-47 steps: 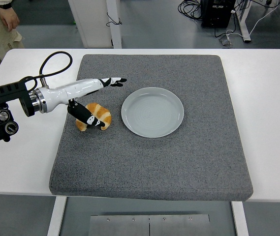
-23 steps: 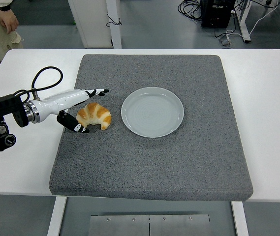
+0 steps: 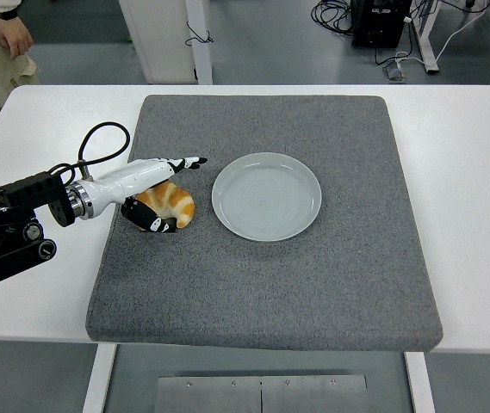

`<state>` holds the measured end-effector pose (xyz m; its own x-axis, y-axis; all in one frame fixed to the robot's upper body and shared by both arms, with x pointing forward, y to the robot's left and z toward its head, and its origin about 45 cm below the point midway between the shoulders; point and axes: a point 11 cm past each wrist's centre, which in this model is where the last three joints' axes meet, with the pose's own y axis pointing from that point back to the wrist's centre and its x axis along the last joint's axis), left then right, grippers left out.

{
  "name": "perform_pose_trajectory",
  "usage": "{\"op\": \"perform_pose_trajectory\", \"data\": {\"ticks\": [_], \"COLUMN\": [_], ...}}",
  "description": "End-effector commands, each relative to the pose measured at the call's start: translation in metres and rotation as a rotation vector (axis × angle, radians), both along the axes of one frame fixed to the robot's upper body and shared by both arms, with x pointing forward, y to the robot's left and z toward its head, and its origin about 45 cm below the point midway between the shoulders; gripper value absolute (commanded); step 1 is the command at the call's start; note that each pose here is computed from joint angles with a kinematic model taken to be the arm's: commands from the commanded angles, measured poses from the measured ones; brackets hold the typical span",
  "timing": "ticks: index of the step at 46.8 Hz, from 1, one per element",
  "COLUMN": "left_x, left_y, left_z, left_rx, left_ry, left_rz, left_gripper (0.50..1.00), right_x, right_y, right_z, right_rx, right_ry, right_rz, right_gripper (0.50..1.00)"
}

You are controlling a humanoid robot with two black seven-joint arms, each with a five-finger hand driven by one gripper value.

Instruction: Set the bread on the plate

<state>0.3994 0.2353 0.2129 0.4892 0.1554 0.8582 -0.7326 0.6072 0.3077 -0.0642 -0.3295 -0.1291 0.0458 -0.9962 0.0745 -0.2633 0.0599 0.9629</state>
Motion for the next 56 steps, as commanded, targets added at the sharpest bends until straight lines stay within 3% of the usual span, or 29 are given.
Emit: {"op": "perform_pose_trajectory", "data": {"ticks": [1,15,22,29,40,43,45,56], "left_x": [0.0009,0.0054,0.0070,0.0086,0.0086,0.0085,0.0085,0.0074], "left_y": [-0.0005,0.0048,0.0016,0.0029,0.0029,0.0028,0.0028,0.0006], "left_z": [-0.0002,0.0000,-0.0024,-0.0026,-0.0025,-0.0026,-0.0026,0.0007], "left_rx": [0.000,0.007,0.003,0.006,0.003,0.003,0.003,-0.013], "left_ry": [-0.006,-0.016,-0.017,-0.024,-0.023,-0.021,-0.021,-0.031], "left_rz": [0.002,0.021,0.023,0.029,0.029,0.029,0.029,-0.003], "left_gripper": [0.965,0.958,0.924,0.837,0.598,0.560,0.500,0.500], "right_x": [0.0000,0.0000,0.0000,0.0000,0.0000,0.0000,0.0000,0.0000], "right_y": [0.0000,0.0000,0.0000,0.0000,0.0000,0.0000,0.0000,0.0000], "right_z": [0.0000,0.0000,0.0000,0.0000,0.0000,0.0000,0.0000,0.0000], "right_rx": [0.000,0.000,0.000,0.000,0.000,0.000,0.000,0.000], "right_ry": [0.000,0.000,0.000,0.000,0.000,0.000,0.000,0.000], "right_rz": [0.000,0.000,0.000,0.000,0.000,0.000,0.000,0.000], "right_gripper": [1.000,1.000,1.000,1.000,1.000,1.000,1.000,1.000]}}
